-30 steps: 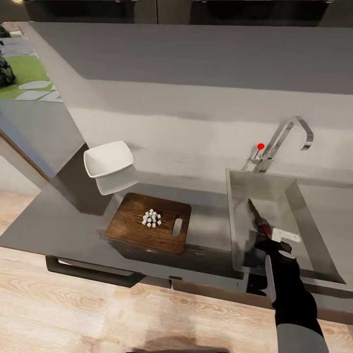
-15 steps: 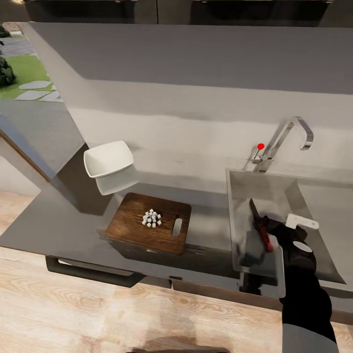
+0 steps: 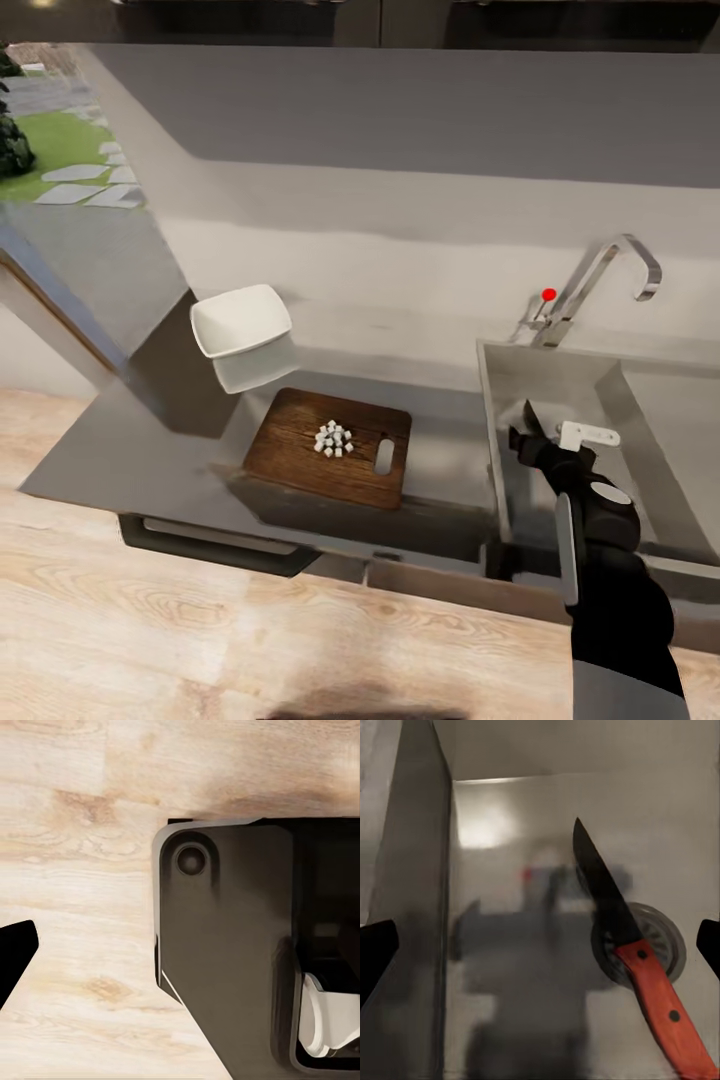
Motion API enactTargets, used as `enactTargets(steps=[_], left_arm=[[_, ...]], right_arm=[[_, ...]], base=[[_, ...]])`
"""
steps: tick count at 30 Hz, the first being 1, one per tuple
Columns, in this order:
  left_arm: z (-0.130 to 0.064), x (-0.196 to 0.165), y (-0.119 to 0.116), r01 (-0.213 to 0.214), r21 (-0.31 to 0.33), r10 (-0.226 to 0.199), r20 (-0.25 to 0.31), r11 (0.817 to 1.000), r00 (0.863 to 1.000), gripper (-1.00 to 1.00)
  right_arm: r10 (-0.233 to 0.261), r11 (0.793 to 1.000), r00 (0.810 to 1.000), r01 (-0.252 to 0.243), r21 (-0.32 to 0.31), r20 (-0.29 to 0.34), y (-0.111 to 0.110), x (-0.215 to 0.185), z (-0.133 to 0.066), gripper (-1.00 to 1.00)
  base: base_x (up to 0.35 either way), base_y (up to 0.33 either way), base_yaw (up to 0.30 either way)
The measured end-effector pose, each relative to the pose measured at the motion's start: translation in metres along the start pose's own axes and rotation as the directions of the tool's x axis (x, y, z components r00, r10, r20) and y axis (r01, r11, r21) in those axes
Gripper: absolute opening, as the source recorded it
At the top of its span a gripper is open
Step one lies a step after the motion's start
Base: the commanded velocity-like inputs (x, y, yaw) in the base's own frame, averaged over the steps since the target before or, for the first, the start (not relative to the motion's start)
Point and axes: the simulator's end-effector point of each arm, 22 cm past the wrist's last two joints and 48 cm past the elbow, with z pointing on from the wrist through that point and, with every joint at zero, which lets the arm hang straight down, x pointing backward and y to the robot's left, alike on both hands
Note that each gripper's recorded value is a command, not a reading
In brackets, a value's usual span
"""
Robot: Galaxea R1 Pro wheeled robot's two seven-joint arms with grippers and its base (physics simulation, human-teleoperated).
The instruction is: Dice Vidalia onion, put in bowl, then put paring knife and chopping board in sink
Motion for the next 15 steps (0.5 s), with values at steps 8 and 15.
enactTargets(steps=[8,15], left_arm=[[0.0001,-0.0012,0.0000,0.000,0.000,0.000,0.004,1.000,1.000,1.00],[0.0004,-0.0057,0.0001,0.000,0.000,0.000,0.017,1.000,1.000,1.00]], right_arm=[[0.001,1.000,1.000,-0.001,-0.004,0.003,0.0005,-0.0023,-0.0015,1.00],[0.004,1.000,1.000,-0.004,-0.006,0.015,0.0009,-0.0084,-0.0047,1.00]], base=[[-0.094,0.276,0.000],[-0.098,0.276,0.000]])
